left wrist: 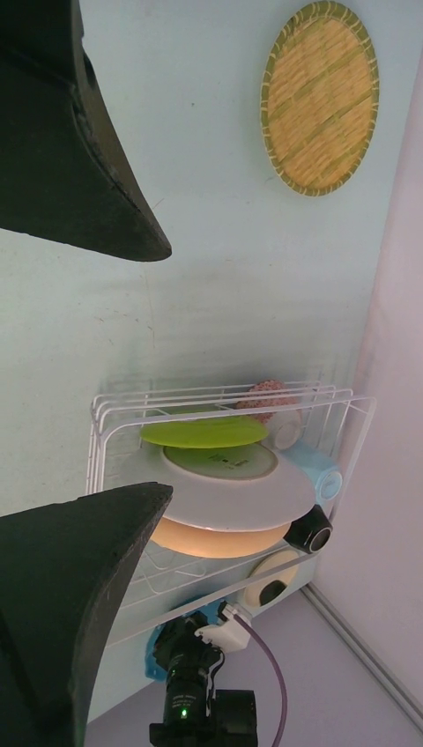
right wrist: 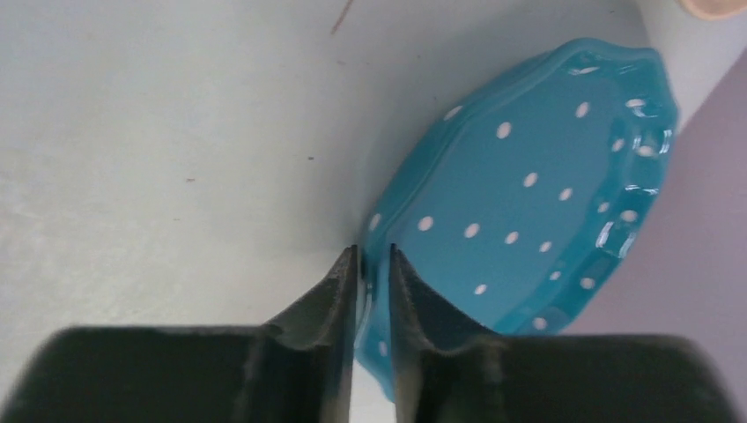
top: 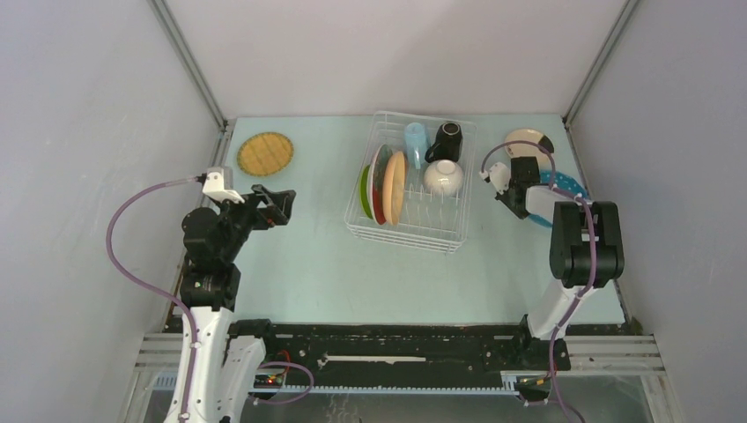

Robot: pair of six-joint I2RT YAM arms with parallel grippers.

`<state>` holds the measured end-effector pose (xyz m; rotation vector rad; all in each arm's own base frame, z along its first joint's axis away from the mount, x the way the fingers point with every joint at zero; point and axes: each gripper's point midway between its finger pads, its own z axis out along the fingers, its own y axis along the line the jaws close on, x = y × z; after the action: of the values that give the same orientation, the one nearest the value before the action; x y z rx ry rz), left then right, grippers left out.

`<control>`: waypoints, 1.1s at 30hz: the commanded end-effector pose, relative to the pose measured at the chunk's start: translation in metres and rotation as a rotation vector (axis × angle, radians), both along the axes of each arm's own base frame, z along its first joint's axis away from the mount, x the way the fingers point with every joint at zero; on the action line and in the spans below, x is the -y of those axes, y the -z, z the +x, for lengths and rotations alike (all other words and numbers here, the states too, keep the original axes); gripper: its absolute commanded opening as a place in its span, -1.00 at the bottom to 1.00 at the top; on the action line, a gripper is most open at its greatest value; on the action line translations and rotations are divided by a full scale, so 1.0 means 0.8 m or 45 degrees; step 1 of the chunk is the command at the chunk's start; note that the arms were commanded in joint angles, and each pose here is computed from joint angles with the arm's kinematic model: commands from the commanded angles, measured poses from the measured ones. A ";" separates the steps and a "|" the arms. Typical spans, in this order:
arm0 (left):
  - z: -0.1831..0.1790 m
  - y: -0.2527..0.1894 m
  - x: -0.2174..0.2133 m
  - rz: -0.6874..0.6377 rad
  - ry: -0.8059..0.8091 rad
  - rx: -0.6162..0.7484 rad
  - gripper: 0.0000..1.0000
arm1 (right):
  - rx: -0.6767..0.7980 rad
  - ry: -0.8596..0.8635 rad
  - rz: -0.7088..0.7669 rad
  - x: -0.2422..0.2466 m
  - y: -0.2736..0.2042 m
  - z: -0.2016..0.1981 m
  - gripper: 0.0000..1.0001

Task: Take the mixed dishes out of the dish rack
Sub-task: Place the plate at the center of the board.

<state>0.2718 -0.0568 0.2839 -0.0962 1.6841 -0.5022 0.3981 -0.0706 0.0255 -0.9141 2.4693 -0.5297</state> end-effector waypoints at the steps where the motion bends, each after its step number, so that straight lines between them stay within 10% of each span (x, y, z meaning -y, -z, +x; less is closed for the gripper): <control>1: -0.003 -0.017 0.004 0.018 0.021 0.049 1.00 | 0.164 0.043 -0.112 0.020 -0.039 0.040 -0.28; 8: -0.003 -0.019 0.006 0.010 0.035 0.065 1.00 | 0.263 0.022 0.125 -0.026 -0.107 0.030 0.50; 23: 0.005 0.004 0.036 -0.182 0.179 -0.054 1.00 | 0.178 -0.509 1.491 -0.213 -0.255 -0.138 0.76; 33: -0.008 -0.001 0.094 -0.076 0.279 -0.102 1.00 | 0.154 -0.438 1.342 -0.210 -0.227 -0.132 0.99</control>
<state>0.2670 -0.1206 0.2638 -0.0328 1.7957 -0.7909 0.2881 0.0987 0.2065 -0.7473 1.9400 0.8216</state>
